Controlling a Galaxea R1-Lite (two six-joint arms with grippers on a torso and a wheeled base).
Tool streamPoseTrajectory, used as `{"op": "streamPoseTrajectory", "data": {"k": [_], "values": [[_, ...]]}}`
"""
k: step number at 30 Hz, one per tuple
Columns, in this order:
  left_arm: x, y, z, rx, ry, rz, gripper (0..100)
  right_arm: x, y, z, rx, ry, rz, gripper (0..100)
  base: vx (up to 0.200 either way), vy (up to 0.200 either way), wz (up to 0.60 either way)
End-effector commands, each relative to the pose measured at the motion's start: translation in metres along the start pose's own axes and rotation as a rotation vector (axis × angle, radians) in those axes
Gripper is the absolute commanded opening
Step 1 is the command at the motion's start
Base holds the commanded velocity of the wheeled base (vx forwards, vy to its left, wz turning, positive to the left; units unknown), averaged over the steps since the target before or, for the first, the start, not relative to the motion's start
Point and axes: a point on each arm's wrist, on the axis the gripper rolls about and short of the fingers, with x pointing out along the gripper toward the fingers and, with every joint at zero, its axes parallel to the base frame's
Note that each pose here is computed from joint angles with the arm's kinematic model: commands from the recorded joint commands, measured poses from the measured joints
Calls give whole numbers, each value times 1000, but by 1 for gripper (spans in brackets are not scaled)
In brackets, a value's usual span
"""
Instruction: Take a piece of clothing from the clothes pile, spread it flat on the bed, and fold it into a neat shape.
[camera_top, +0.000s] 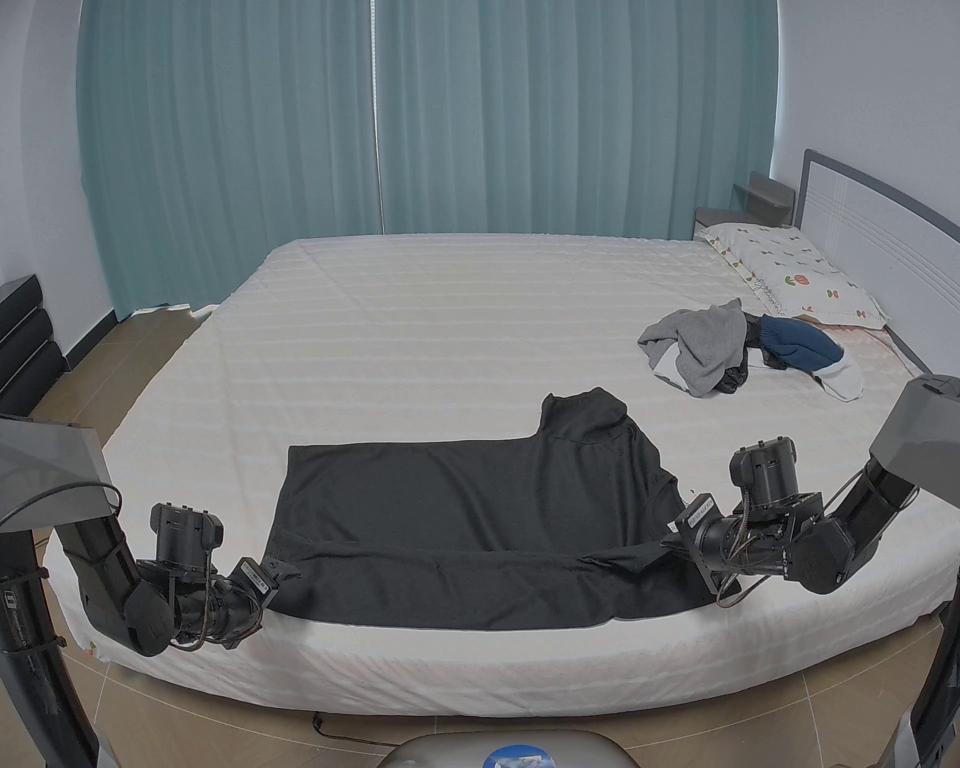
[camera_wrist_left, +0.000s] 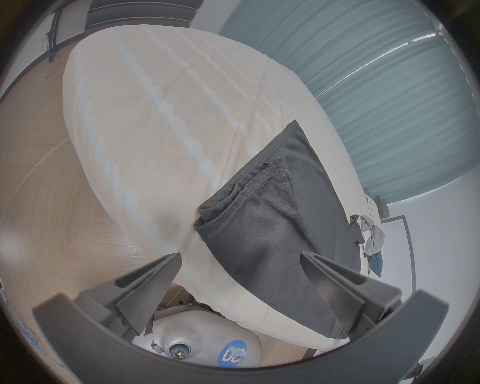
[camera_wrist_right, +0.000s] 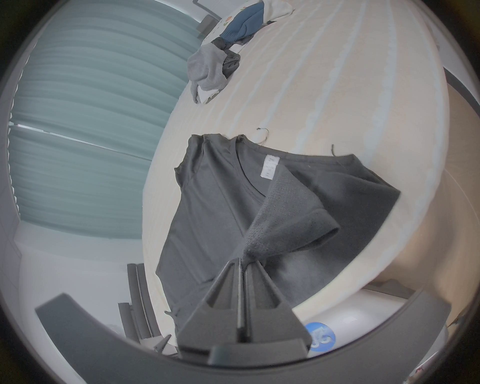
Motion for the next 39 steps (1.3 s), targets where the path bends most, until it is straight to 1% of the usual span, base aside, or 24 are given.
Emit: {"op": "streamPoseTrajectory", "data": {"k": [1,5,6,10,13,15,18,22,24,28,33,36,39], "values": [[0,0,0,-1,0,1,100,-7,-6,-11,-28,26,-19,0,0,0,0],[0,0,0,-1,1,0,100,-3,-16,-17,-34,46,-60,0,0,0,0],[0,0,0,-2,0,1,100,-4,-18,-18,-40,48,-69,100,0,0,0],[0,0,0,-1,0,1,100,-9,-30,-25,-89,50,-122,100,0,0,0],[0,0,0,0,1,0,100,-14,-34,-26,-109,41,-136,100,0,0,0],[0,1,0,-1,1,2,100,-15,-33,-24,-108,37,-131,100,0,0,0],[0,0,0,0,1,0,100,-23,-27,-13,-93,-3,-100,100,0,0,0],[0,0,0,0,1,0,100,-30,-24,-4,-105,-32,-81,100,0,0,0],[0,1,0,-1,1,2,100,-31,-29,2,-163,-43,-94,100,0,0,0],[0,0,0,0,1,0,100,-28,-33,7,-189,-37,-109,100,0,0,0],[0,1,0,-1,1,2,100,-19,-37,9,-196,-19,-118,100,0,0,0],[1,0,0,-1,0,1,100,-12,-40,10,-207,-18,-113,100,0,0,0],[0,0,0,-1,-1,0,100,-2,-43,10,-226,-31,-76,100,0,0,0]]}}
